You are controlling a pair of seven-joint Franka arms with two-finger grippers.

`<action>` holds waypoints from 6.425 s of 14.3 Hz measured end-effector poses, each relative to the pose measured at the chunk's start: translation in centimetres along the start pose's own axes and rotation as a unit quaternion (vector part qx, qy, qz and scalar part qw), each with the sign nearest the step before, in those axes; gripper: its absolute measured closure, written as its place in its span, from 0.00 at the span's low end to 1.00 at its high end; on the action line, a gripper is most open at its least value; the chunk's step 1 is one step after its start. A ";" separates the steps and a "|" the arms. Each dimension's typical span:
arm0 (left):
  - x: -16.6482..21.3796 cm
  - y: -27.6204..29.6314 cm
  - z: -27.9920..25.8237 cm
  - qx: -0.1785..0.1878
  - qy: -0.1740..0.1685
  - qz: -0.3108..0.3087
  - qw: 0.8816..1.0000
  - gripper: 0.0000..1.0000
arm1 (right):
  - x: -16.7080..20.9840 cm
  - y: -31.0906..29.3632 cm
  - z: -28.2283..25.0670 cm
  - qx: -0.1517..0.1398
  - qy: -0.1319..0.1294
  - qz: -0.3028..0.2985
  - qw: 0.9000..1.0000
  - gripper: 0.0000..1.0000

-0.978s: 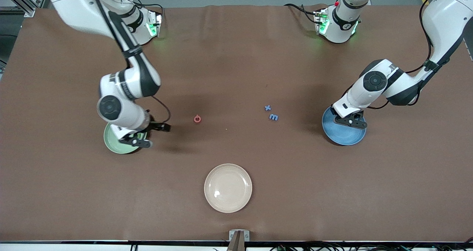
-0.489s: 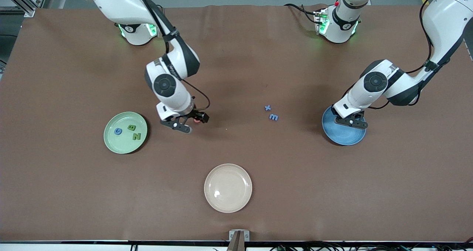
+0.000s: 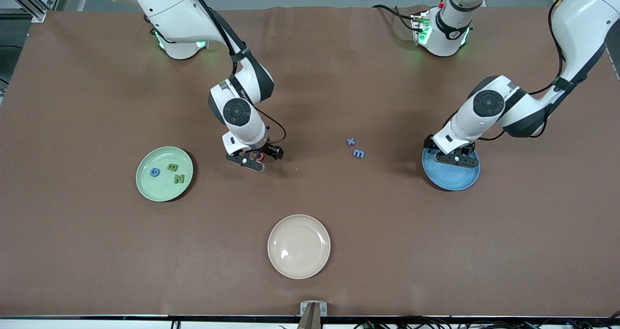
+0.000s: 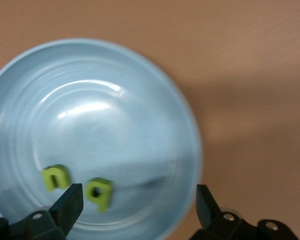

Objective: Sort upper and lower case letters into plates
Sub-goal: 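Move the left gripper to the m while the right gripper grasps the Q, then grasp the m with the left gripper while the right gripper places the Q, then carry the m to the blue plate while the right arm returns to rest, then release the blue m in the blue plate with the left gripper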

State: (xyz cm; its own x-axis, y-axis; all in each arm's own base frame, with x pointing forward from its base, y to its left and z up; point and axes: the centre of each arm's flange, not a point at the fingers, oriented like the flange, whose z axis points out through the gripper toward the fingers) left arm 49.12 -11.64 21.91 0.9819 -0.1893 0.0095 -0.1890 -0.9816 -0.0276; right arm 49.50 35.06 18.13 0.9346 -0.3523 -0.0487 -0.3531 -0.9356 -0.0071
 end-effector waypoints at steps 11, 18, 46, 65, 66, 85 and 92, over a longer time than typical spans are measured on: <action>3.5 20.5 -5.7 -0.002 0.008 0.089 0.996 0.00 | 0.4 0.7 0.2 -0.006 0.007 -0.003 1.000 0.65; 5.8 24.4 -2.7 -0.025 -0.009 0.083 0.996 0.01 | 8.1 6.7 -4.8 -0.022 -0.010 -0.043 0.999 0.65; 5.3 24.7 3.9 -0.025 -0.039 0.080 0.996 0.35 | 21.6 28.5 -2.4 -0.007 -0.023 -0.173 0.985 0.65; 5.5 24.5 3.5 -0.023 -0.035 0.077 0.996 0.60 | 21.3 29.5 -27.1 -0.011 -0.068 -0.151 0.986 0.00; 5.7 24.2 3.1 -0.020 -0.034 0.075 0.996 0.60 | 21.3 29.8 -29.2 -0.011 -0.069 -0.149 0.986 0.00; 6.1 -1.8 -2.5 0.003 -0.030 0.172 0.985 0.60 | 21.3 31.1 -38.8 -0.038 -0.082 -0.142 0.986 0.00; 5.5 -5.9 0.1 0.001 -0.015 0.185 0.983 0.60 | 19.9 30.6 -39.8 -0.025 -0.078 -0.149 0.985 0.00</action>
State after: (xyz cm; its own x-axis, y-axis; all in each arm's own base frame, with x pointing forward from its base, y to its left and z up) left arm 55.66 -6.90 22.07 0.8456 -0.5329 -0.0311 -0.5337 -0.8453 -0.0253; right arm 59.05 -1.51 56.71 0.9769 -0.0583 -0.2057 -0.0585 -0.9983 0.0050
